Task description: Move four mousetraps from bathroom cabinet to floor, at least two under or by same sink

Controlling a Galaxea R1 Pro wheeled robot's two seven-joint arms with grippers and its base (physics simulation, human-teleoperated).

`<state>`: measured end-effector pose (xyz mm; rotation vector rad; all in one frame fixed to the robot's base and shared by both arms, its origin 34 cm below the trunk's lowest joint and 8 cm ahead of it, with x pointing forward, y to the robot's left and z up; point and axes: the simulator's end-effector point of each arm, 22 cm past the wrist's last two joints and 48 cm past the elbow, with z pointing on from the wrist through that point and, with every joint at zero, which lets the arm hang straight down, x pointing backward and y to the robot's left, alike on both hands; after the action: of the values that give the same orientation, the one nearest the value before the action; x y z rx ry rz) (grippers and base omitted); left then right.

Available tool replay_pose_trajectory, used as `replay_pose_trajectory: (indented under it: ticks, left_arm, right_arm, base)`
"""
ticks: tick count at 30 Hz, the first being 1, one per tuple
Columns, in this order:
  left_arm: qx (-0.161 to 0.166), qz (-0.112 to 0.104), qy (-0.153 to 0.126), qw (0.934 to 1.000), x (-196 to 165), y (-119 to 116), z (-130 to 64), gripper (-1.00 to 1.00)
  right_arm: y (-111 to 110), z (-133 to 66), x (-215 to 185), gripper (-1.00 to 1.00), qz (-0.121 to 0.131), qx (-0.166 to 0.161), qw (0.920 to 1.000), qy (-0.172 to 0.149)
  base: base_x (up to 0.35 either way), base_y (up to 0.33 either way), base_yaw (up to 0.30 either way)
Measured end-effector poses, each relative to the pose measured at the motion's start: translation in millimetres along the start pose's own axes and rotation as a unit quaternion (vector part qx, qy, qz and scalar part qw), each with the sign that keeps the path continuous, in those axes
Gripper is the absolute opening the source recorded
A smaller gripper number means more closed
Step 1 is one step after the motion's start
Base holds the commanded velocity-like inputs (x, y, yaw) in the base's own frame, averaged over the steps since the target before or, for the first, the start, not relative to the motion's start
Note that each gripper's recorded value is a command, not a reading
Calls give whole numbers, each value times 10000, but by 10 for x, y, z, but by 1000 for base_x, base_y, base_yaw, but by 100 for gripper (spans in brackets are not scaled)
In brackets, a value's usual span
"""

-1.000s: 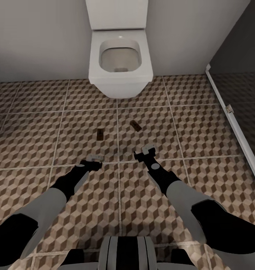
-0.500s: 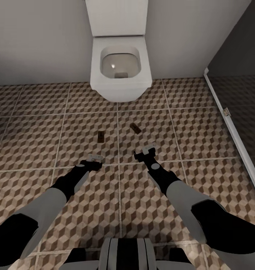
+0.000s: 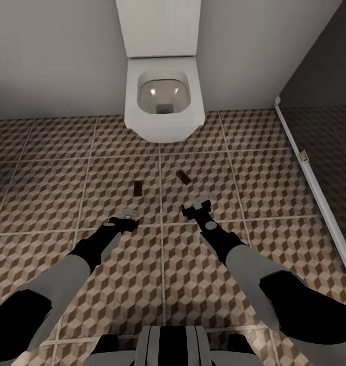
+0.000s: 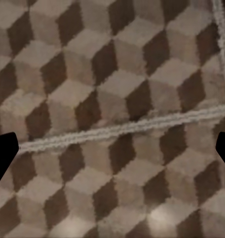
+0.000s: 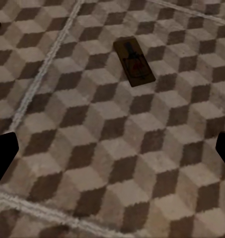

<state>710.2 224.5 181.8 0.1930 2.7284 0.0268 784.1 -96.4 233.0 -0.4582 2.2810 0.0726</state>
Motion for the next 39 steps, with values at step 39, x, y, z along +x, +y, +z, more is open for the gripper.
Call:
replay_pose_trajectory:
  ticks: [39]
  left_arm:
    - [-1, 1, 8, 10000, -462, 59, -690, 100]
  right_arm:
    - [-128, -450, -689, 100, 2, -5, 10000, 1]
  base:
    - [0, 0, 0]
